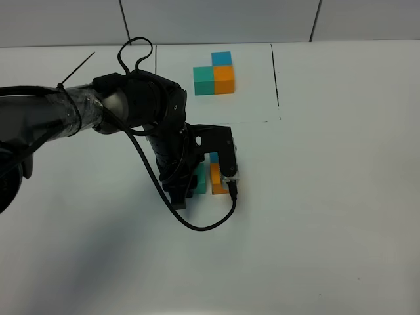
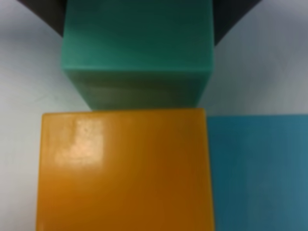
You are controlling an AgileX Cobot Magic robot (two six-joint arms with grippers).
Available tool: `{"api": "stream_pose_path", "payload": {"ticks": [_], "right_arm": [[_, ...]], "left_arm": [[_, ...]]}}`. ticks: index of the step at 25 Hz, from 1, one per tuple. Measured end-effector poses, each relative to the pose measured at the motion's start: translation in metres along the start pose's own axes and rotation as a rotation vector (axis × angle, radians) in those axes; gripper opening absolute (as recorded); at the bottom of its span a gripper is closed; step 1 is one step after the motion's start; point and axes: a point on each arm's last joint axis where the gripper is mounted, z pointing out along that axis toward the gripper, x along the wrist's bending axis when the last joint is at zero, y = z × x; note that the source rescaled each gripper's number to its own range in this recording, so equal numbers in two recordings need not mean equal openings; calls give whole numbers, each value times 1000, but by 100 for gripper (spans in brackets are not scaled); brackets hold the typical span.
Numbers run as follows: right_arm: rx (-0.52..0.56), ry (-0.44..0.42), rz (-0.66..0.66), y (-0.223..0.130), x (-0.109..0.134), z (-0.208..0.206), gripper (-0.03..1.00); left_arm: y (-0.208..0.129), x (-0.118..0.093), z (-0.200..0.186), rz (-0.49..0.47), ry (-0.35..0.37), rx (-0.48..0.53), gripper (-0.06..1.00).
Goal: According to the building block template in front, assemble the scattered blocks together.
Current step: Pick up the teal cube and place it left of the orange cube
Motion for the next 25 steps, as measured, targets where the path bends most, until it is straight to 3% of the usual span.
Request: {"api": "stream_pose_path", "payload": {"ticks": [25], "right_arm": [[0,0,0,0,0,0,72]], "left_arm": [[4,-1,1,-11,-7,-40,1]]}}
